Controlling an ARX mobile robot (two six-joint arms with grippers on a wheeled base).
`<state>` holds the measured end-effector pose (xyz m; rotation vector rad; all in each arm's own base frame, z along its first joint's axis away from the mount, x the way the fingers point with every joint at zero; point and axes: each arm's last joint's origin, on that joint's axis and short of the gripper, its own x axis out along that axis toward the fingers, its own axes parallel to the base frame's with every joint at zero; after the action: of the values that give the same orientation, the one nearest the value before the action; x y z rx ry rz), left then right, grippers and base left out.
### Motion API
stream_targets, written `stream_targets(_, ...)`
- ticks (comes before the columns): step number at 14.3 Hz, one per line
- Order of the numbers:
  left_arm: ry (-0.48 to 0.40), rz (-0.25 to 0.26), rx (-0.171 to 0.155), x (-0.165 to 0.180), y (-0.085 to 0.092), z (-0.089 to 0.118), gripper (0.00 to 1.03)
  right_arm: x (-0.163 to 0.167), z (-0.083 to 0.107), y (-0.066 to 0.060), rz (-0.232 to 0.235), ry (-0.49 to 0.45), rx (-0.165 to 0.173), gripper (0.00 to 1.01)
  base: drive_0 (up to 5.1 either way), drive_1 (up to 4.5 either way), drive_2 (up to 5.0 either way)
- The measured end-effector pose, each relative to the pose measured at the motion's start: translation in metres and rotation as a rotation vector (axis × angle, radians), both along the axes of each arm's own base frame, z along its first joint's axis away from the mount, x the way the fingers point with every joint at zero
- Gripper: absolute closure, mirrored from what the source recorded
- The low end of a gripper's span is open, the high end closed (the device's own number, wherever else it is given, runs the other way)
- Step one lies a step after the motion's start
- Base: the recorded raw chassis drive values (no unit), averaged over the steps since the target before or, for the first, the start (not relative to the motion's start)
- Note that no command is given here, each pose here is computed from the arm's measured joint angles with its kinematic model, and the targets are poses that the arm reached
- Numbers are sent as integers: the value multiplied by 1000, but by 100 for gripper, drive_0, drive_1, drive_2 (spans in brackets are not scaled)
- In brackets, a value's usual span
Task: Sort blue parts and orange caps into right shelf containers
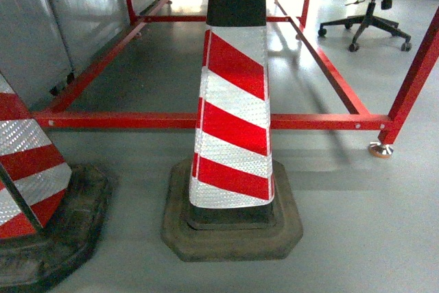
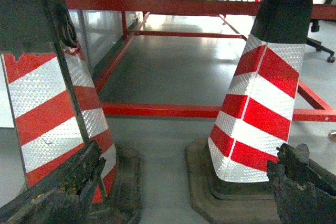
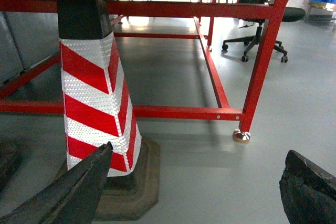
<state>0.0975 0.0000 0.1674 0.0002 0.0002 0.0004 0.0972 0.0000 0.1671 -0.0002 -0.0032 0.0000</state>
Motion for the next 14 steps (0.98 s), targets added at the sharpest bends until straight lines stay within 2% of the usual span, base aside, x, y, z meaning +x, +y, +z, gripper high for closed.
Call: stream_targets(14, 0, 0, 0, 0, 0, 0, 5, 0, 0, 0, 0, -1, 1, 3, 0, 0, 0)
